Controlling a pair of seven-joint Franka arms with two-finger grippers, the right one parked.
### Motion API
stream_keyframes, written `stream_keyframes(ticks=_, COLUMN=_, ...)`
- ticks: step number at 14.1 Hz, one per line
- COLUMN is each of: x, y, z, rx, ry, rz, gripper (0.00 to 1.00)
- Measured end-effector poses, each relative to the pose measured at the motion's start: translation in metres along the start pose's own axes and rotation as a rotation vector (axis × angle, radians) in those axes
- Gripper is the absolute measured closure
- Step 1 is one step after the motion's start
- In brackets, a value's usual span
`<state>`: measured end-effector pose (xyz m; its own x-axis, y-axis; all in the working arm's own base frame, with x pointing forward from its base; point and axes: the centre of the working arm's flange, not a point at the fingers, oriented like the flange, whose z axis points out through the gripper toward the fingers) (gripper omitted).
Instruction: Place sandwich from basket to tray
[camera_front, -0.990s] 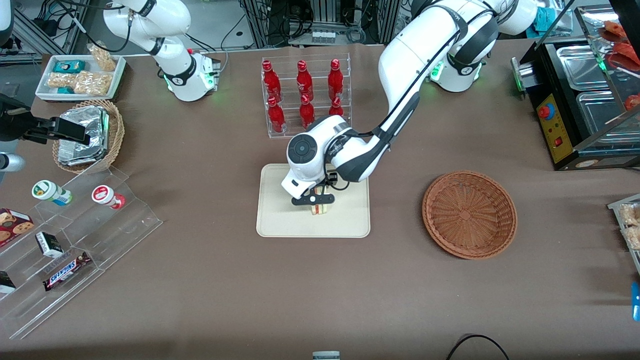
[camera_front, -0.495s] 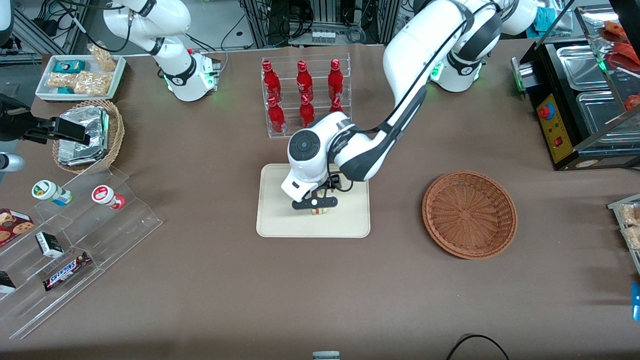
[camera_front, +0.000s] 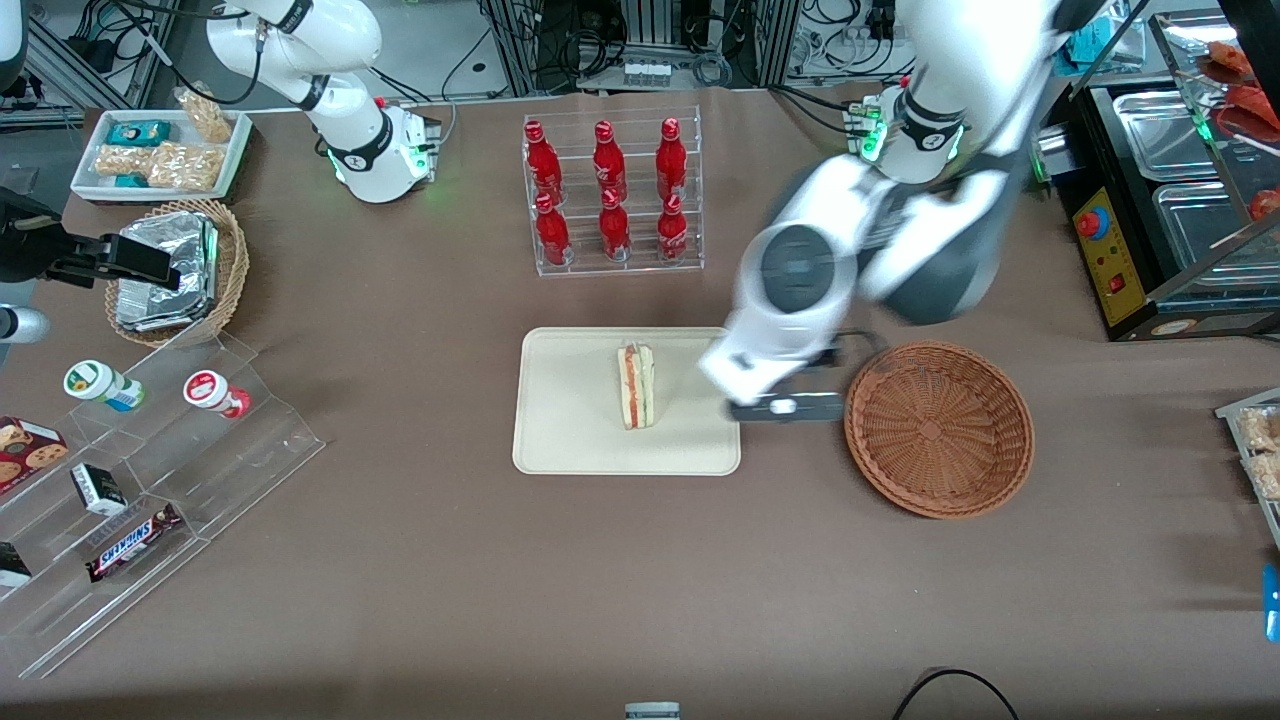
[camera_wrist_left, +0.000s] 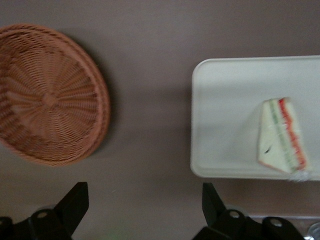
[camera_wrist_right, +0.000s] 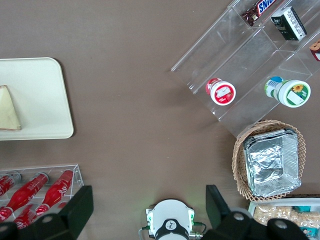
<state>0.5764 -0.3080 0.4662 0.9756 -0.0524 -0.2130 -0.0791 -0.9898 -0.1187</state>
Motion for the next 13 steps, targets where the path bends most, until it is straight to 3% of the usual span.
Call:
stream_keyframes(ticks=2, x=-0.010, y=-0.087, z=-0.025, rx=0.011, ry=-0.081, rz=0.025, gripper=0.00)
stream_keyframes(ticks=4, x=-0.024, y=-0.169, z=-0.049, rx=-0.009, ry=-0.122, rz=0.030, gripper=0.00)
stream_keyframes(ticks=6, x=-0.046, y=-0.240, z=-0.071, rx=-0.038, ry=-0.135, rz=0.028, gripper=0.00)
stream_keyframes(ticks=8, x=-0.068, y=-0.275, z=-0.091, rx=-0.052, ry=-0.124, rz=-0.011, gripper=0.00)
stream_keyframes(ticks=11, x=-0.088, y=-0.282, z=-0.106, rx=-0.056, ry=-0.114, rz=-0.026, gripper=0.00)
stream_keyframes(ticks=13, x=-0.092, y=-0.276, z=-0.109, rx=-0.079, ry=-0.115, rz=-0.017, gripper=0.00)
